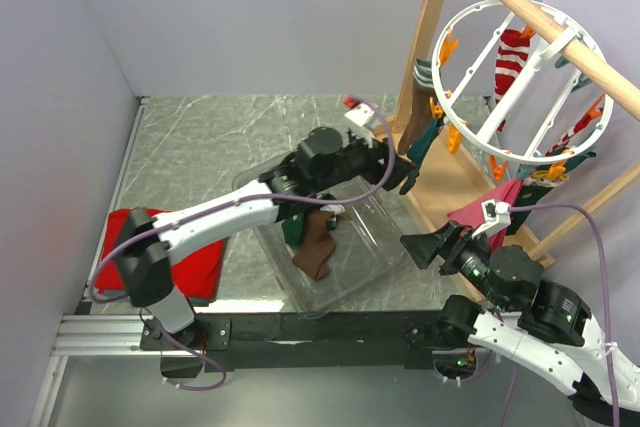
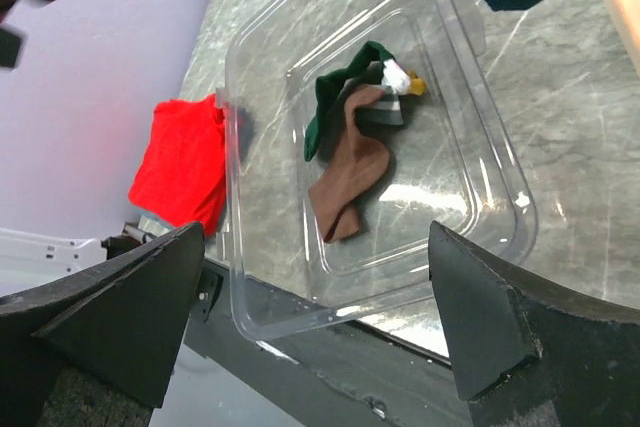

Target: Remove the socks clipped to the hanger

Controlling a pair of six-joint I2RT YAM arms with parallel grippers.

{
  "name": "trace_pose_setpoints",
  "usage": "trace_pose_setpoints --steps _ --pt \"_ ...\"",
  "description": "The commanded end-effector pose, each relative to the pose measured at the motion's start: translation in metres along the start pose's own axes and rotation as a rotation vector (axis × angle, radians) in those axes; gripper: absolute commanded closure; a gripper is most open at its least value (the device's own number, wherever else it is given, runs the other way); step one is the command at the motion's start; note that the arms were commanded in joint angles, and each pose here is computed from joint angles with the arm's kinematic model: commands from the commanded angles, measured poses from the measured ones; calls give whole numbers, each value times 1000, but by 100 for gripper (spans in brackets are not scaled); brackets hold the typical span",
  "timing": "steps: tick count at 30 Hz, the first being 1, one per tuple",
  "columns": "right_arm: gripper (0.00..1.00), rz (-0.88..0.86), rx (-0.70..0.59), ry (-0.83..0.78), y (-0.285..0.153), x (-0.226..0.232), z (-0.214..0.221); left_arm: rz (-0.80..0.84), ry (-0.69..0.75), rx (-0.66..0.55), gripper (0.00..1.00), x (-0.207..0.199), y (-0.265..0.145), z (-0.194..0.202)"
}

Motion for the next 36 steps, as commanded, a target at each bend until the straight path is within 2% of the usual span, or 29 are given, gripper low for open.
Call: trace_pose_setpoints --steps 1,7,10,11,12,15,18,25,29,36 --pt "2 13 -41 17 -8 -3 -8 88 80 -80 22 -6 32 -16" --pt "2 -1 -41 21 -13 -5 -8 89 97 -68 24 3 71 0" --pt "2 -5 -42 26 -14 -6 -8 94 97 -64 32 4 85 5" --pt "3 -1 -41 27 -14 -7 -7 82 94 -68 38 5 88 1" --pt "2 1 -41 31 -14 -8 -7 71 90 -65 58 7 91 1" --pt "3 3 -42 33 -15 -9 -7 83 70 -43 82 8 94 2" --pt "4 9 -49 34 -15 -9 -8 128 53 -8 98 2 87 2" --pt "7 30 -74 18 -11 -4 -15 285 -38 19 99 -30 41 -23" --pt "8 26 -109 1 -4 5 -23 349 -100 66 98 -43 20 -26" --pt "14 3 -156 -35 6 22 -34 485 -203 66 96 -65 -13 -35"
Point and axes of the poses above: each gripper's point midway between its finger pads, its own y axis out along the fingers, its own x axis along the line the jaws close on, z = x × y, the point moved 6 cm from there along -y, back along the fingers, and after that the axes turned 7 degrees about y, right-handed, at the moved point
